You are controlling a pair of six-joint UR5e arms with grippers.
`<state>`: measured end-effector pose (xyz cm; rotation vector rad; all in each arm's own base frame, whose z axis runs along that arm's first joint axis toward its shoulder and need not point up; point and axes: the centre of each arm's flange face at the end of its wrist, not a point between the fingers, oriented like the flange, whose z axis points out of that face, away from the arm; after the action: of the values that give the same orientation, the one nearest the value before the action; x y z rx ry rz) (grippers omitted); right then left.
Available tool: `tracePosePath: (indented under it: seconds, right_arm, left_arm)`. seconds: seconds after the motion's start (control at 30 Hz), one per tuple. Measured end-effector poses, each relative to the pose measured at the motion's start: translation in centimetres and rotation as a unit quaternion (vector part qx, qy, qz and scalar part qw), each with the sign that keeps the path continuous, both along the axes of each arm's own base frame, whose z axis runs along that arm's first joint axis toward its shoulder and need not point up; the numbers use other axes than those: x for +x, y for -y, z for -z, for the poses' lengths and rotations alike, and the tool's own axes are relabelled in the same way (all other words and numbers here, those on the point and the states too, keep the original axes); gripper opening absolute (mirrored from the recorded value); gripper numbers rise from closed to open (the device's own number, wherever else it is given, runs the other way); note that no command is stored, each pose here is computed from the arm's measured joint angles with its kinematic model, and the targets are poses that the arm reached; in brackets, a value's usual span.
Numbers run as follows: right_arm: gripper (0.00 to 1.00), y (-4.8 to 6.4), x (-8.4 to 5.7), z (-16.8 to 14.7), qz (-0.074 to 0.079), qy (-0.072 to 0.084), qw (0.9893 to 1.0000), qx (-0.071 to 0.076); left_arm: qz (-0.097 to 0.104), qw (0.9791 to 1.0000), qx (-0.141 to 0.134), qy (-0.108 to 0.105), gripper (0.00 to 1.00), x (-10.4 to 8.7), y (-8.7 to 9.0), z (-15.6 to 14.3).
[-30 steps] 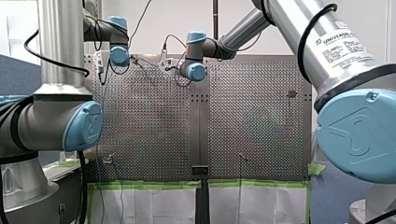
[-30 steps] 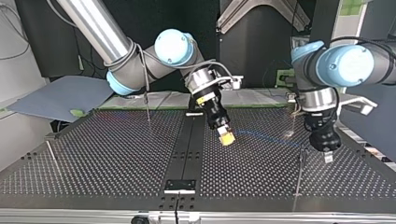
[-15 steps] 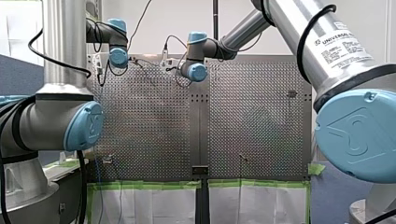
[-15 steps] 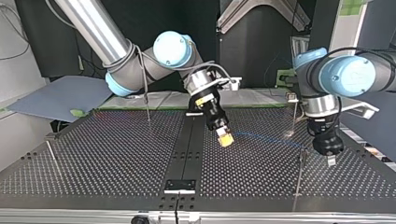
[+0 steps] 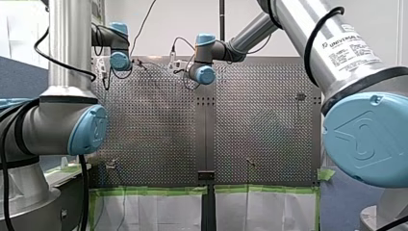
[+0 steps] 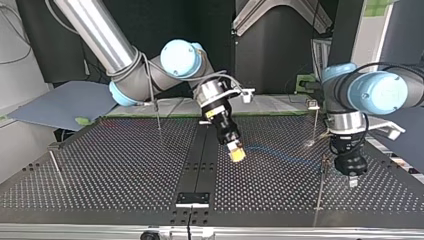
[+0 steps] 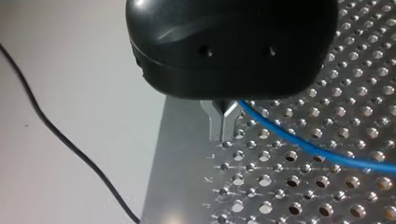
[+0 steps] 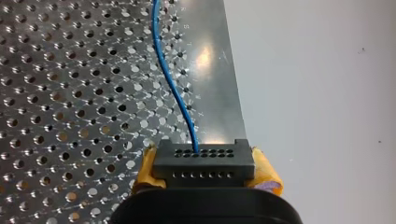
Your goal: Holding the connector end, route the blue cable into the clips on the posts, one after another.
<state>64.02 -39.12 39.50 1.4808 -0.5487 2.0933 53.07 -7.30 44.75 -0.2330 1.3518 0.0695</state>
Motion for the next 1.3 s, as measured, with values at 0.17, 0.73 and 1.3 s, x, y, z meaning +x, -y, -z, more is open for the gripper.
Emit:
tracePosePath:
  seconds: [0.17, 0.73, 1.3]
  right_arm:
    - [0.00, 0.7, -0.3, 0.0, 0.002, 0.000, 1.0000, -0.003]
    - [0.00, 3.5, -0.3, 1.0, 0.005, -0.001, 0.9999, -0.010]
    - [0.00, 5.7, -1.1, 1.5, 0.013, -0.003, 0.9999, -0.010]
  left_arm:
    - [0.003, 0.9999, -0.011, 0.007, 0.00, 1.4, -1.5, -0.1]
    - [0.021, 0.9994, -0.026, 0.012, 0.00, 3.3, -3.4, 1.5]
    - [0.063, 0.9962, -0.051, 0.031, 0.13, 4.2, -3.0, 1.7]
